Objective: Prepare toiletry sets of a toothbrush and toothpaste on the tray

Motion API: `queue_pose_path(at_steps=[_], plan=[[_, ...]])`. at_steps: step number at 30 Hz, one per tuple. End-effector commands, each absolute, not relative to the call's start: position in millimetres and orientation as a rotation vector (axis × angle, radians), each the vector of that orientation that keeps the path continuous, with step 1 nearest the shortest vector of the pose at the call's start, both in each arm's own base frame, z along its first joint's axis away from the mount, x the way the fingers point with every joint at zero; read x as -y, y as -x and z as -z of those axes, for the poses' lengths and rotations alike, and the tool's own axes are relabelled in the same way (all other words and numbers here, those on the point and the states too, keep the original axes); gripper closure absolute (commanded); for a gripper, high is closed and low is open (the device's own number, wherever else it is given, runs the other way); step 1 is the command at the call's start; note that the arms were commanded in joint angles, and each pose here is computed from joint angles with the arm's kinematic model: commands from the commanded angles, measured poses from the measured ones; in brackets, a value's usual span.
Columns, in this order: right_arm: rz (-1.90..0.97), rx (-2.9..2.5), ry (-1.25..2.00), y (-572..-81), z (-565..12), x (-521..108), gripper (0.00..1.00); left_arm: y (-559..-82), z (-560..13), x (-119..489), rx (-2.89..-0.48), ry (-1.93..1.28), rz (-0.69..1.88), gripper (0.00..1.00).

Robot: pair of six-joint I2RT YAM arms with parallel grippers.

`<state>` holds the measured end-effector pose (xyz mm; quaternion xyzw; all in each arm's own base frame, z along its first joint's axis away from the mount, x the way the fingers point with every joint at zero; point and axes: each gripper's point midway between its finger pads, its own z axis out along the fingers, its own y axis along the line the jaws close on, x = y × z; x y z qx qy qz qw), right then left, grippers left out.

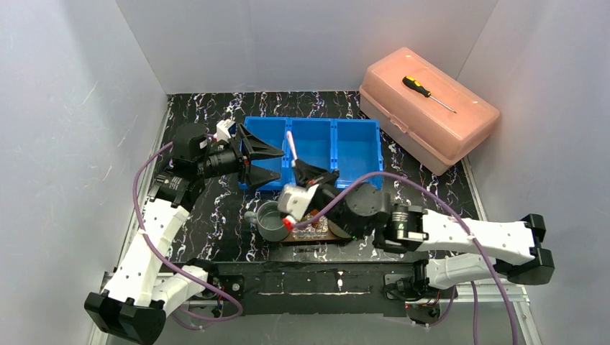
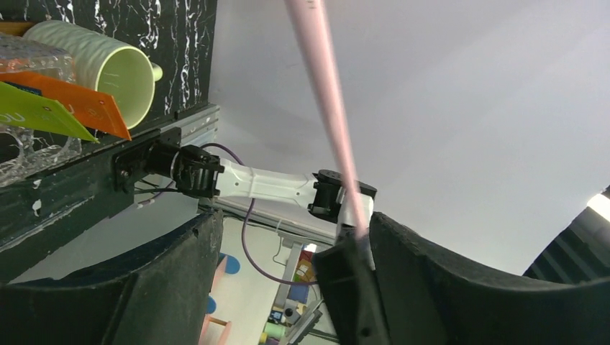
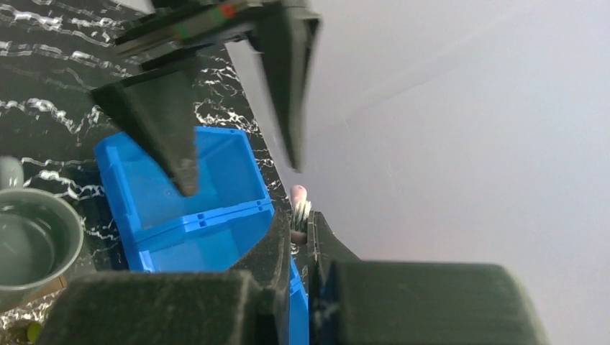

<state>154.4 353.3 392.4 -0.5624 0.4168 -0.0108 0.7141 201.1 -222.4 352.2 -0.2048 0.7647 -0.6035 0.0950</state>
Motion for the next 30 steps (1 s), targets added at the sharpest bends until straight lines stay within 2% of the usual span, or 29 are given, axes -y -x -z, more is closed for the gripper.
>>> queue_pose_path(at_steps=[1, 11, 22, 30], plan=[[-0.171, -1.029, 1.029, -161.7, -445.5, -322.8, 0.99, -201.1, -355.6, 222.5, -2.255, 0.495, 1.775, 0.26], [-0.304, -1.228, 0.903, -165.1, -452.1, -292.1, 0.99, -203.1, -352.1, 219.1, -2.245, 0.373, 1.707, 0.2], [-0.479, -1.463, 0.782, -151.7, -465.2, -267.5, 0.99, -200.6, -330.2, 204.7, -2.305, 0.308, 1.563, 0.19], [-0.602, -1.662, 0.753, -133.0, -451.8, -259.7, 0.99, -193.7, -314.2, 197.2, -2.361, 0.217, 1.493, 0.18]])
